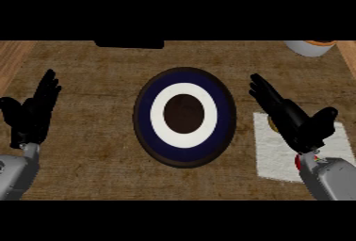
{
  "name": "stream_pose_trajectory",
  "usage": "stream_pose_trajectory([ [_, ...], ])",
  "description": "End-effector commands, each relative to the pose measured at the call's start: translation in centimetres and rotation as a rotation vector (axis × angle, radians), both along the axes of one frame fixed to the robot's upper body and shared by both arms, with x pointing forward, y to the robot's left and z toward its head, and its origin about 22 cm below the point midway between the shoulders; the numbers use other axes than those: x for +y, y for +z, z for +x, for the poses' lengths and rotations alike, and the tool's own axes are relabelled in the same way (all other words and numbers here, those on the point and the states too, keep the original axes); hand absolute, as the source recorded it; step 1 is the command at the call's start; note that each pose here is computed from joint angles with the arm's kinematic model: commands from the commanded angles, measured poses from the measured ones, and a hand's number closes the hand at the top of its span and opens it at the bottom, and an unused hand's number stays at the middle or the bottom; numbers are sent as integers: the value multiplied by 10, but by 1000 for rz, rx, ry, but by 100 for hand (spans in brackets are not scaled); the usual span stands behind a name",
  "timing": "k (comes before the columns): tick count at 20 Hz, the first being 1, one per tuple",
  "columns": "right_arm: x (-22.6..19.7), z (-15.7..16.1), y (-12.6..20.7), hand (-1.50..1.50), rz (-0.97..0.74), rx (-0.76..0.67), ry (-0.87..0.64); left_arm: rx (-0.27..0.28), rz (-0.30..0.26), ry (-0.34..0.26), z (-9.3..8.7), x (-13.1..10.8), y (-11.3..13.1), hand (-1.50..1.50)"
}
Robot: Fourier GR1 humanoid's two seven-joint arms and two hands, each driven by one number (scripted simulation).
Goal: Pick the tomato from the placemat and place it in the plate
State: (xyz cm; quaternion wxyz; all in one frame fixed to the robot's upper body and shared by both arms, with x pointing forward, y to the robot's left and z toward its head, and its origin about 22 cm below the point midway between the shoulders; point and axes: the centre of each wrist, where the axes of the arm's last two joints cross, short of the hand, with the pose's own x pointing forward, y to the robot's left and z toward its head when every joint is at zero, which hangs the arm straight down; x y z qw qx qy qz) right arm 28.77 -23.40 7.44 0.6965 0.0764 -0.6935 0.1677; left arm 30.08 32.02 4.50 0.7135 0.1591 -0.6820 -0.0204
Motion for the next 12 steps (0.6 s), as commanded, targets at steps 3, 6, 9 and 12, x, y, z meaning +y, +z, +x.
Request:
stream_pose_trajectory([
  [3,-27,19,0,-150,100,-53,-458,-33,23,-63,-2,-15,5,0],
  [6,-64,30,19,-150,196,-132,-840,-76,52,-113,6,-24,16,0],
  [9,-115,1,-21,150,-738,-45,-623,-47,37,-169,4,-33,9,0],
  [12,-55,-1,-65,-150,-303,23,-1008,7,21,-193,-2,-57,-7,0],
])
